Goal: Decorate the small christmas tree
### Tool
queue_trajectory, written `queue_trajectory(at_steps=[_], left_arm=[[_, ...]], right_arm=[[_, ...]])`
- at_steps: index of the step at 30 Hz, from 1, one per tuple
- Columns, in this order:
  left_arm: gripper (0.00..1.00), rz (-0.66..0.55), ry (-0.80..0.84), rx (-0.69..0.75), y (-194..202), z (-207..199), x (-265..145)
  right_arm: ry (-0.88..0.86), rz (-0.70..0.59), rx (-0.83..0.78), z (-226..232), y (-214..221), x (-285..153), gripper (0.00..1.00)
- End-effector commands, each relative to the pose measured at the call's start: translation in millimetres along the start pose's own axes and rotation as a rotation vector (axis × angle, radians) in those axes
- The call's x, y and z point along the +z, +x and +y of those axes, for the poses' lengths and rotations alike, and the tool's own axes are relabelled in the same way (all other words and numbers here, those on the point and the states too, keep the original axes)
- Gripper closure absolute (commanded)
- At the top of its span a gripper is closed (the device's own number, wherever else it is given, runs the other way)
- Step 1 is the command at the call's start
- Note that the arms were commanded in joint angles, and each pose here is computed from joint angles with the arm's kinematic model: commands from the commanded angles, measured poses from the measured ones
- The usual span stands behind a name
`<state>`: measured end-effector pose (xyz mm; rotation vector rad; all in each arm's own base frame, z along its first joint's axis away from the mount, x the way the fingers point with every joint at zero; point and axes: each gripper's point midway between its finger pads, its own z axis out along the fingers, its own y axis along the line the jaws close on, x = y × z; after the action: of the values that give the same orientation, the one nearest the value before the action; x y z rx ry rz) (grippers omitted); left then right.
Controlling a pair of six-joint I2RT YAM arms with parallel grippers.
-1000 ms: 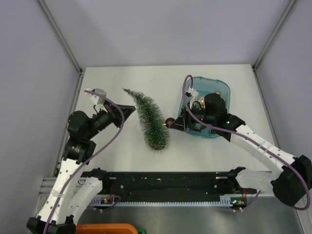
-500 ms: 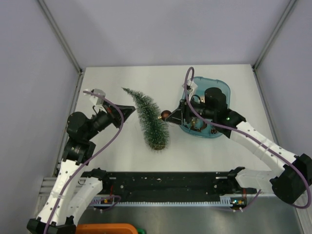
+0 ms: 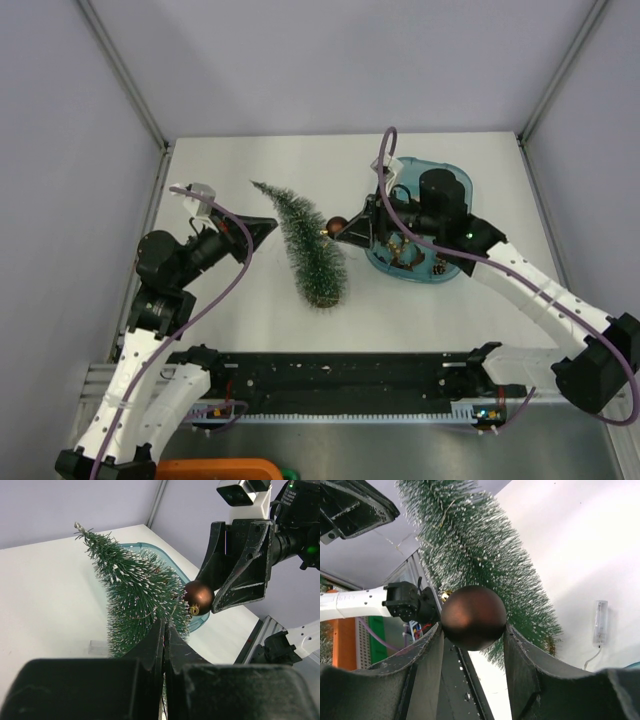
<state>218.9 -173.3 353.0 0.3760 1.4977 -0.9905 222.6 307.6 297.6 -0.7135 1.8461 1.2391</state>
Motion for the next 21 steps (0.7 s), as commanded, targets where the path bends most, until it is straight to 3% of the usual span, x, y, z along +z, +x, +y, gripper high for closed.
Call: queue_trajectory(at_steps=[1, 14, 21], left_arm=[[1.0, -0.044, 0.033, 0.034, -10.4, -7.7, -2.4], [1.0, -0.044, 0.042, 0.028, -11.0, -9.7, -2.5], [1.0, -0.042, 0.046, 0.02, -11.0, -10.2, -1.8]], right_arm=[[-0.007, -0.031, -0.081, 7.3, -24.7, 4.2, 0.9], [0.111, -0.044, -0.102, -22.2, -27.1, 0.3, 0.92], [0.165, -0.025, -0.072, -39.6, -3.6, -7.7, 0.92]])
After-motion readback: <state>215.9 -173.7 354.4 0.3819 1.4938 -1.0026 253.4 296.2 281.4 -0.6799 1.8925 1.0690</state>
